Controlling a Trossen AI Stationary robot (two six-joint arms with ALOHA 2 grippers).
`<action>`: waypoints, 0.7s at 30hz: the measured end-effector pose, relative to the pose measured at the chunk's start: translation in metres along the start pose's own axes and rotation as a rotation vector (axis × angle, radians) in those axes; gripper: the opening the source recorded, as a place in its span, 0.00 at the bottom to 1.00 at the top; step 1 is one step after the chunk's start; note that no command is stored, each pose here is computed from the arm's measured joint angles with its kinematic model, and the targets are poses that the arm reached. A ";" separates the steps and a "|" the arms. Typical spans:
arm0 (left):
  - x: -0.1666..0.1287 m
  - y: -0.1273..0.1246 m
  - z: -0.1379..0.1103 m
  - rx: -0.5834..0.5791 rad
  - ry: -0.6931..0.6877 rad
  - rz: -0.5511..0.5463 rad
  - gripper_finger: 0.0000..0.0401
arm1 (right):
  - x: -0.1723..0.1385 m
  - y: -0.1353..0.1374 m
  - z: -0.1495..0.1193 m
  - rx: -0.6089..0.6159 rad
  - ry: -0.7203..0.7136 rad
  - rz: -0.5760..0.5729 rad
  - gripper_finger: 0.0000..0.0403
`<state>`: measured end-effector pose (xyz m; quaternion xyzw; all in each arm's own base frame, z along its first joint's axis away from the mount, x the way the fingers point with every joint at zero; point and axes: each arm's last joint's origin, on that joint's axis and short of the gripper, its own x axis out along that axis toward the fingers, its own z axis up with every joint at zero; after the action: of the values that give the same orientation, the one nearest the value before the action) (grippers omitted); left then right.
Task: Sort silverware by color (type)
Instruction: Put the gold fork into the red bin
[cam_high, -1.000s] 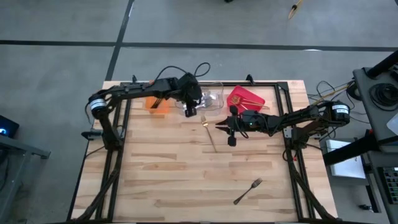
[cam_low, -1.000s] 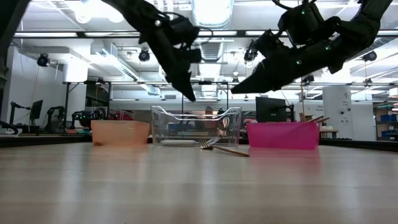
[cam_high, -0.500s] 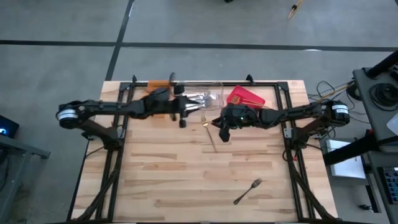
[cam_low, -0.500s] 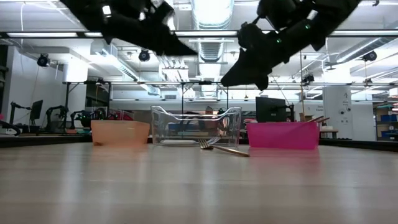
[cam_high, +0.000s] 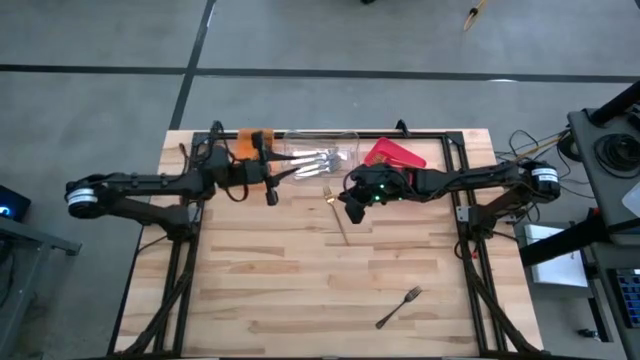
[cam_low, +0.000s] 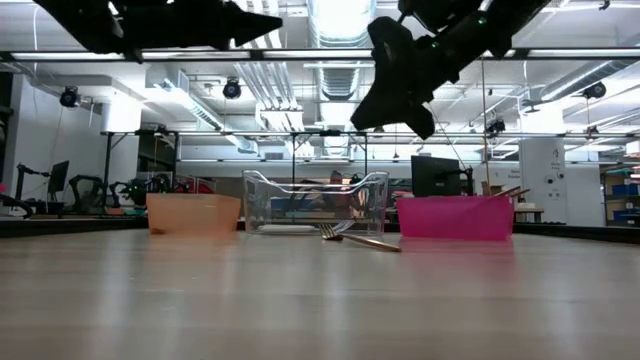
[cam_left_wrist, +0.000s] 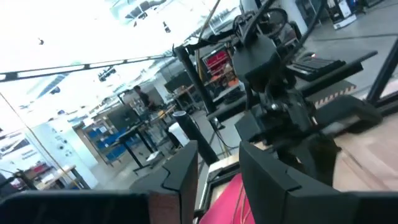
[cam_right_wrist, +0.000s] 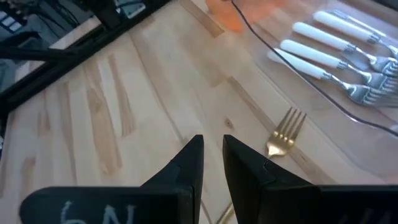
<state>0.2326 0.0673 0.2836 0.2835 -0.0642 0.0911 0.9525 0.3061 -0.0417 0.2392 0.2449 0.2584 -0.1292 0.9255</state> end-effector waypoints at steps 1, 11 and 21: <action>-0.003 0.000 0.000 0.007 0.003 0.002 0.25 | 0.001 0.001 0.001 0.006 0.009 -0.004 0.13; -0.033 0.002 0.004 0.039 0.053 0.173 0.25 | 0.027 0.011 0.016 0.039 0.210 -0.113 0.13; -0.051 0.004 0.013 0.006 0.017 0.195 0.25 | 0.056 0.010 0.015 0.096 0.474 -0.274 0.13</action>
<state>0.1814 0.0568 0.2874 0.2778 -0.0830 0.1860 0.9388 0.3633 -0.0472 0.2240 0.2746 0.4922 -0.2045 0.8003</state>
